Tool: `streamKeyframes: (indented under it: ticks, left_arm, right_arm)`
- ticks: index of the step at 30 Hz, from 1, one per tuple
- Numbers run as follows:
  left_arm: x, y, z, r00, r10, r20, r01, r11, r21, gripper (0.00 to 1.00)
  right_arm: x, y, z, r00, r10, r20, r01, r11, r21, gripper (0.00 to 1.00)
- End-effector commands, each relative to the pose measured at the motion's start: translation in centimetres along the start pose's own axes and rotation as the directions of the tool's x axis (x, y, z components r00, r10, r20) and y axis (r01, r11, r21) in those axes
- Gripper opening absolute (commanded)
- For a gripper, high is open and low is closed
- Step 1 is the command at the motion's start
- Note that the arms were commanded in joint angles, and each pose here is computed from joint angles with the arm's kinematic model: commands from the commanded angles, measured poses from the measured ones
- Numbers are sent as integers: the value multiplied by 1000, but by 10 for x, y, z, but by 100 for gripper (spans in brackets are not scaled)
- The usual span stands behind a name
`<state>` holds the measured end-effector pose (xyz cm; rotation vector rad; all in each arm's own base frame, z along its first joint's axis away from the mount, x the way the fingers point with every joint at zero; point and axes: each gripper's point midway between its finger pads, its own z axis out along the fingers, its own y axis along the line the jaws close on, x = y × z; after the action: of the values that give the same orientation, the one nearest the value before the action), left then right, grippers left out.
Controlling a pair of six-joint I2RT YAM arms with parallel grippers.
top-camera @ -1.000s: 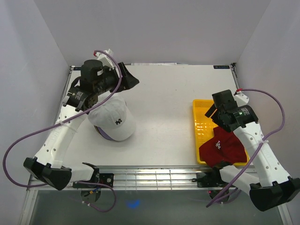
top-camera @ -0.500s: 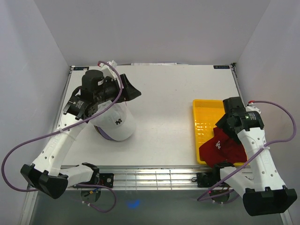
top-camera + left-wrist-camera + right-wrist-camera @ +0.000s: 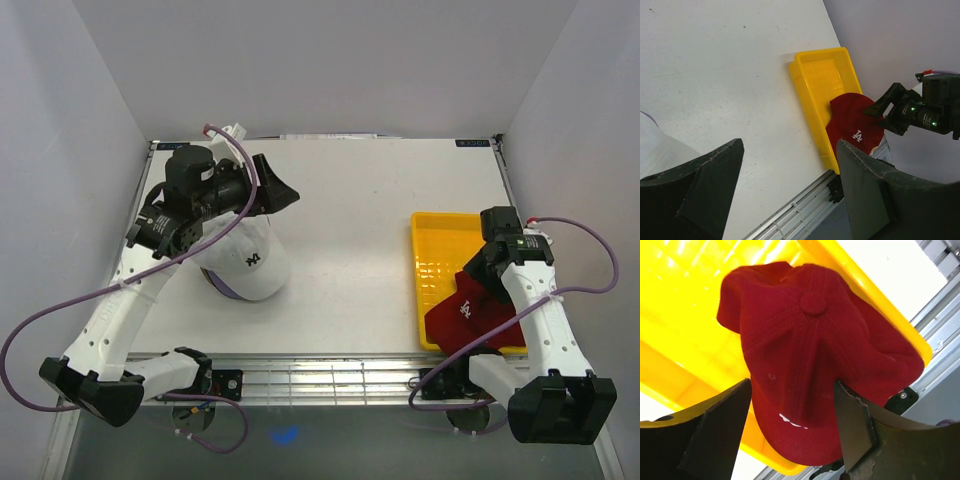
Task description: Stack the hats
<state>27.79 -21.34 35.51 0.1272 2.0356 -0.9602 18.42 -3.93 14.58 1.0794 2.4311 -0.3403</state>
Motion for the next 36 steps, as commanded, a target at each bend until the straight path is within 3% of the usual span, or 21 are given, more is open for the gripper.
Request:
streamKeyframes:
  ticks: [1,6,8,10,13,23,26,30,36]
  left_arm:
    - [-14,-14,-12,998,38,40,-39,999,25,85]
    - [-13,-11,-9,999,43,29,-44,999,13,85]
    - [-12,-10,-8,999,41,24,-42,999,9,86]
    - [-12,-9,-8,999,39,25,-40,999,5,85]
    - [-13,-9,-9,999,41,32,-41,999,4,86]
    - [-22,-13,-13,998,46,47,-46,999,-2,85]
    - [-25,-15,-15,997,49,59,-49,999,-6,86]
    - [-30,-14,-18,996,50,79,-49,999,-24,86]
    - [-34,-12,-22,994,41,101,-36,998,-46,85]
  right_arm:
    - [4,6,12,1000,-15,-5,14,999,-29,71]
    - [6,4,22,1000,2,-14,-2,1000,-26,61]
    - [4,6,23,1000,6,-4,-6,999,-33,50]
    - [0,5,23,1000,3,0,-3,999,-34,28]
    - [-14,15,9,1000,-17,23,19,996,-92,8]
    - [-93,76,-97,977,-65,201,150,884,-442,8]
    - [-109,98,-137,964,-79,253,214,795,-568,8]
    - [-101,134,-182,952,-127,279,298,597,-745,8]
    - [-74,191,-230,903,-213,374,430,422,-798,8]
